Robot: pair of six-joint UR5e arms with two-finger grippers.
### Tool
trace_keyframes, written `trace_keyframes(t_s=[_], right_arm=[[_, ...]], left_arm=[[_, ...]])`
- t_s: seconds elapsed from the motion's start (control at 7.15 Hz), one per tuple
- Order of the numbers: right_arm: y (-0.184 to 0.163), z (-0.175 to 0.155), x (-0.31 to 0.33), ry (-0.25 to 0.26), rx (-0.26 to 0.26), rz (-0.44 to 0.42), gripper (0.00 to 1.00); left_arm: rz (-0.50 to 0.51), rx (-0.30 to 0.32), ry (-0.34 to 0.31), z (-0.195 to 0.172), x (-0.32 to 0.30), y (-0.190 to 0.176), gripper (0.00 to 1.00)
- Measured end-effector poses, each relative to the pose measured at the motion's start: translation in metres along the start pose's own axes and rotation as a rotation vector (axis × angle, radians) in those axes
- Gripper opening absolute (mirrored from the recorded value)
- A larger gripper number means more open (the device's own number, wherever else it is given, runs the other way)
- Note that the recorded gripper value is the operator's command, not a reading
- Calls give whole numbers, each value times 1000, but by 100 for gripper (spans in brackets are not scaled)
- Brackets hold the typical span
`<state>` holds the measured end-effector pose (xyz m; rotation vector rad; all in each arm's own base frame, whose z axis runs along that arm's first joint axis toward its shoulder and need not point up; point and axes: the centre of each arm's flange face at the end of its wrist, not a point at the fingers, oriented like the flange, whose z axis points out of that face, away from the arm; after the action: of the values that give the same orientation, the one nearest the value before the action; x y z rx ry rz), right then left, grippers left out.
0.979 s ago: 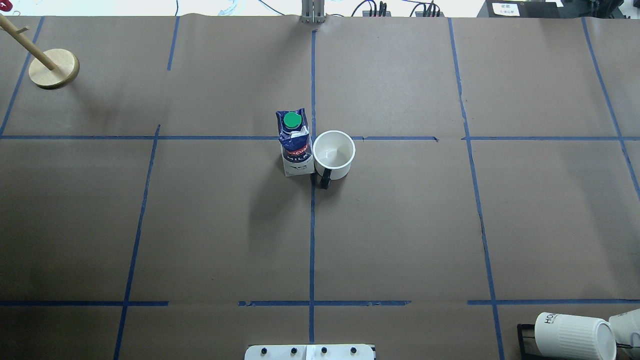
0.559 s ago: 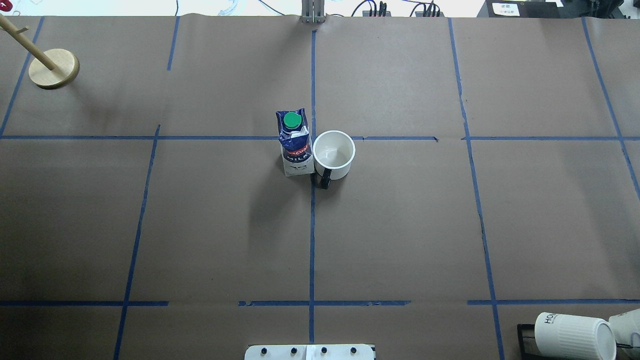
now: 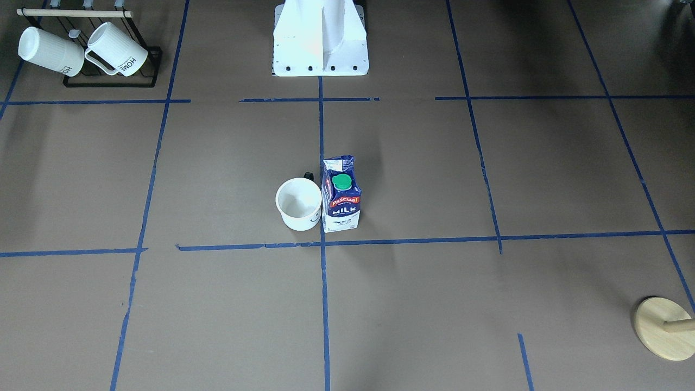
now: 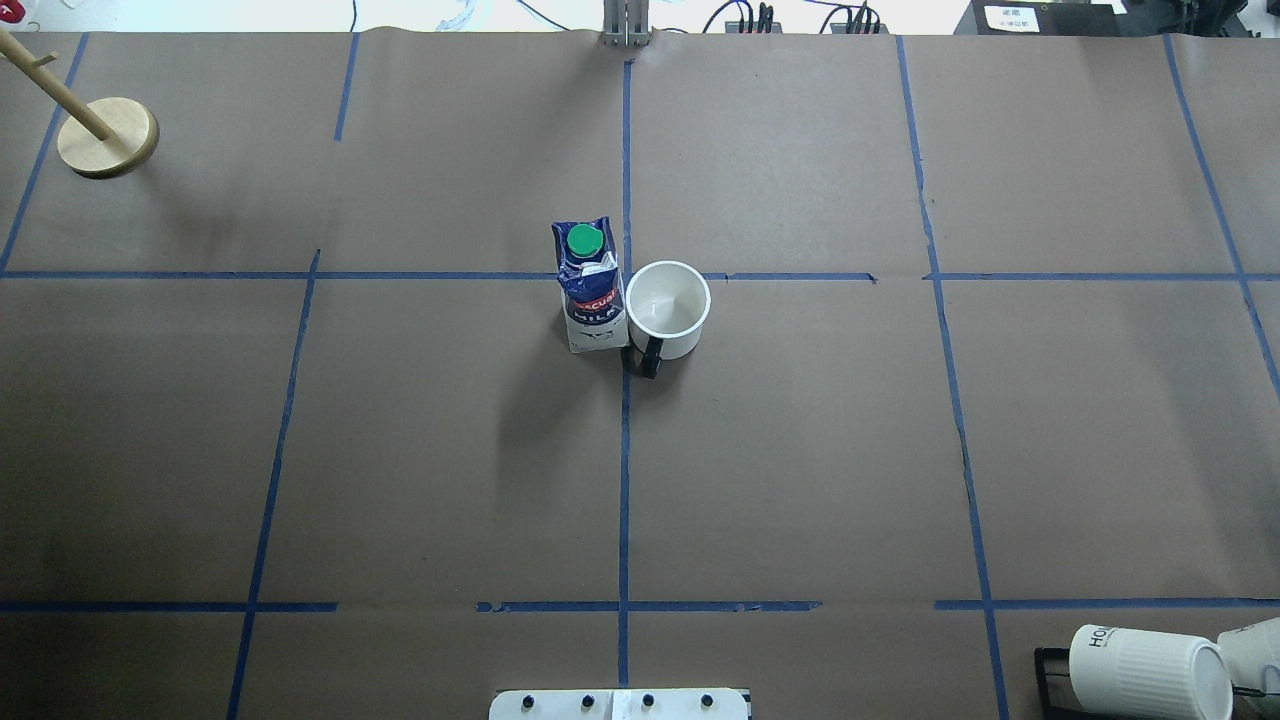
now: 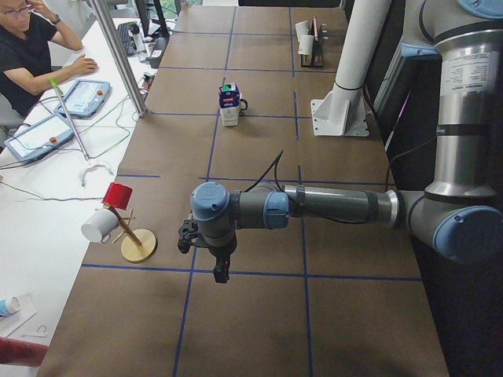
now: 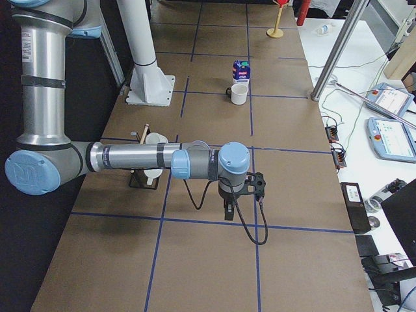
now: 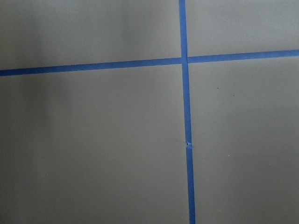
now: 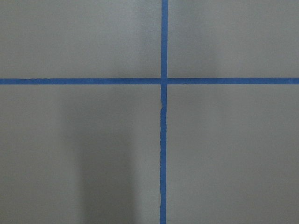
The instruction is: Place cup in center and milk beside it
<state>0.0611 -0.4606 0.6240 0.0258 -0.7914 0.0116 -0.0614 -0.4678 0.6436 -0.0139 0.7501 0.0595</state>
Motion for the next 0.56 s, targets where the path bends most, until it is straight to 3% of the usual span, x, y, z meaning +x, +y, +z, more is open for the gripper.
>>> trace_keyframes(t_s=[0.56], right_arm=[[1, 2, 2, 0, -5, 2, 100]], left_arm=[[-11, 5, 0, 0, 0, 0, 100]])
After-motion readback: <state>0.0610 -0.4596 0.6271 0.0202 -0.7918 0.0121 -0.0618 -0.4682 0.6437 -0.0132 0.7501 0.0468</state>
